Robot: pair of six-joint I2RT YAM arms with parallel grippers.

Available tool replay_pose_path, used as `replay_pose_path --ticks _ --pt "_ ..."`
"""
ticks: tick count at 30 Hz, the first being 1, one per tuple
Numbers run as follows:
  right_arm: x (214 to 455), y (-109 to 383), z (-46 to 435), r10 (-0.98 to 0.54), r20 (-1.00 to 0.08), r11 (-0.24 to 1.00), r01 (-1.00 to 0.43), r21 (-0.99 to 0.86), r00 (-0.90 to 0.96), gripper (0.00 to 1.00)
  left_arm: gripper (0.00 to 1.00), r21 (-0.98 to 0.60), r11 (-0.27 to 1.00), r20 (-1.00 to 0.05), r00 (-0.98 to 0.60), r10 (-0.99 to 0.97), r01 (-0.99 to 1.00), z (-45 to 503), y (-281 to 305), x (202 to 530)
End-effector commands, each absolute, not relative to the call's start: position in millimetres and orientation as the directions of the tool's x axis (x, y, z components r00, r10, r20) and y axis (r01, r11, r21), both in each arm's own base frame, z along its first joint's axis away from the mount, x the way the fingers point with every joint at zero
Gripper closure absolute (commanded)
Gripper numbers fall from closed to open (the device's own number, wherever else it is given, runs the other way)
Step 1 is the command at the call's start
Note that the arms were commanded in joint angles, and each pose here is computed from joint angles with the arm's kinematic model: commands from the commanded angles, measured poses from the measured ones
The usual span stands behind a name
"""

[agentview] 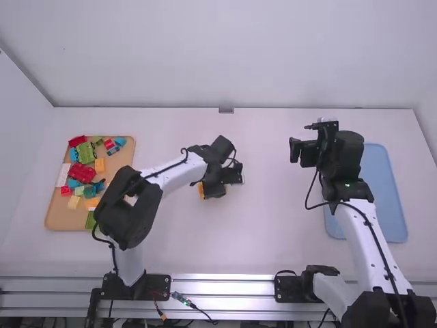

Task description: Assemble lego blocks to make yellow taxi

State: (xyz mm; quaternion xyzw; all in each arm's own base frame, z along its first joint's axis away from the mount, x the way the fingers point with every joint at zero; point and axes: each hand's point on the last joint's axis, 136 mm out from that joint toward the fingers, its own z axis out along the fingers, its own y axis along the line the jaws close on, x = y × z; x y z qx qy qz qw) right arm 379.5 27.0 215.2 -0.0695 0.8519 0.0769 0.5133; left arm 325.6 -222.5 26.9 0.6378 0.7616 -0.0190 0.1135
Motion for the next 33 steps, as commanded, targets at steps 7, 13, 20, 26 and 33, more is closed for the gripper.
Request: replay_pose_path --ticks 7,13,20,26,33 --pt "385 30 230 -0.035 -0.897 0.974 -0.215 0.067 -0.44 0.0 0.98 0.034 -0.03 -0.373 0.041 0.927 0.999 28 -260 286" --pt "385 32 230 -0.038 -0.898 0.973 -0.219 0.066 -0.438 0.01 0.98 0.061 -0.02 -0.386 0.042 0.921 0.998 15 -260 286" --pt "384 33 230 -0.045 -0.898 0.973 -0.225 0.06 -0.438 0.01 0.66 0.069 0.057 -0.356 -0.029 0.934 0.996 5 -251 289" --pt "385 31 230 -0.043 -0.898 0.974 -0.22 0.06 -0.437 0.01 0.01 0.084 0.082 -0.345 -0.048 0.937 0.993 5 -249 295" --pt "385 31 232 -0.044 -0.902 0.974 -0.221 0.058 -0.43 0.01 0.01 0.099 0.11 -0.336 -0.07 0.939 0.989 34 -243 303"
